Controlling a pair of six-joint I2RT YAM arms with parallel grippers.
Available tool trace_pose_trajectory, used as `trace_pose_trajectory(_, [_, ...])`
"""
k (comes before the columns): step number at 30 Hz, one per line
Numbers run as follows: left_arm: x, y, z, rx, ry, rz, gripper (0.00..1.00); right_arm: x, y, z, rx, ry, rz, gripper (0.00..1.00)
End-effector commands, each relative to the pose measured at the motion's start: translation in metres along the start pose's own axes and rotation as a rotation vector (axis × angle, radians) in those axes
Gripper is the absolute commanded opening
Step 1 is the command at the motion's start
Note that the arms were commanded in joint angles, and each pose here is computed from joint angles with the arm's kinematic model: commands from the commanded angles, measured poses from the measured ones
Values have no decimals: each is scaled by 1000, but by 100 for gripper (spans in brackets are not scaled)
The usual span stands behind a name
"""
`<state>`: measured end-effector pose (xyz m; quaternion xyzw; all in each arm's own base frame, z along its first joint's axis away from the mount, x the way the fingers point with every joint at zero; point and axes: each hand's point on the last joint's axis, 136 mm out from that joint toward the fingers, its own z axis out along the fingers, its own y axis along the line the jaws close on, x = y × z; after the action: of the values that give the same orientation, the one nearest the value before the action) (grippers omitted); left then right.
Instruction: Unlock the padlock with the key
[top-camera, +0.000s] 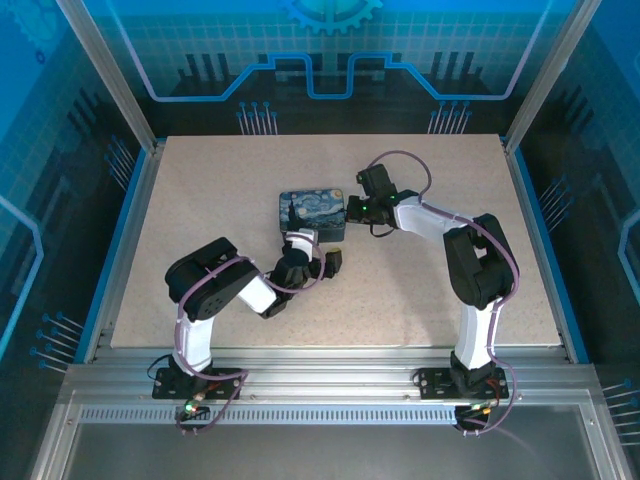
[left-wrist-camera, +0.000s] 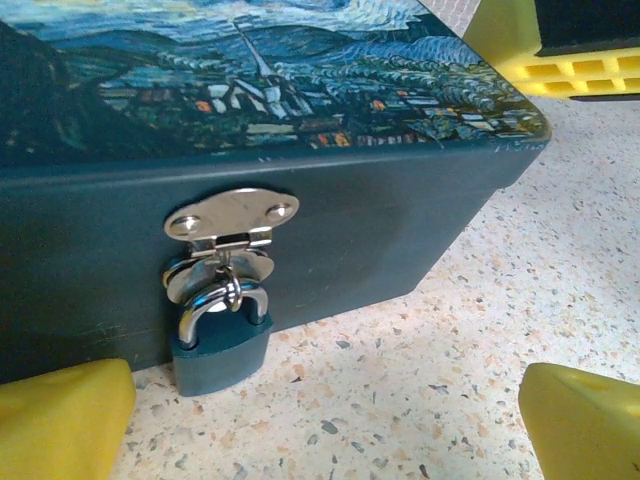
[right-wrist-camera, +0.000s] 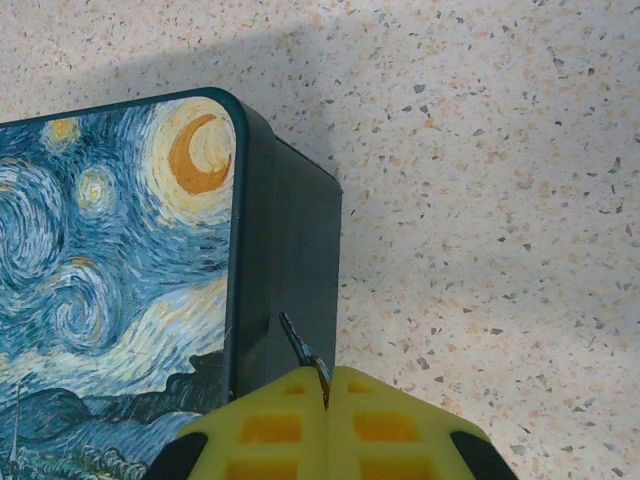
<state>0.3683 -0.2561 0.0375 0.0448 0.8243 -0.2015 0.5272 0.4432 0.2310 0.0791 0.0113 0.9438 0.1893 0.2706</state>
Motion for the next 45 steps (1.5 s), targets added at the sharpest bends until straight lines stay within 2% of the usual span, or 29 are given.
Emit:
trace_pose_trajectory(1, [-13,-16,6,62,-28,11,99,3,14,3,-30,5,-18,0])
trace_pose_trajectory(12, [-17,-32,16,171,-7,-2,98,7,22,6,-52,14,-38,0])
trace_pose_trajectory(17, [-23,-23,10,222,-6,-96,93,8,21,6,-51,12,-41,0])
trace_pose_trajectory(27, [-33,-9,3,294,26,-270,88,11,20,7,-53,12,-34,0])
trace_pose_trajectory(34, [-37,-8,4,342,35,-319,81,13,18,8,-49,13,-35,0])
trace_pose_trajectory(45, [-29,-5,11,325,58,-348,67,14,19,10,-53,18,-36,0])
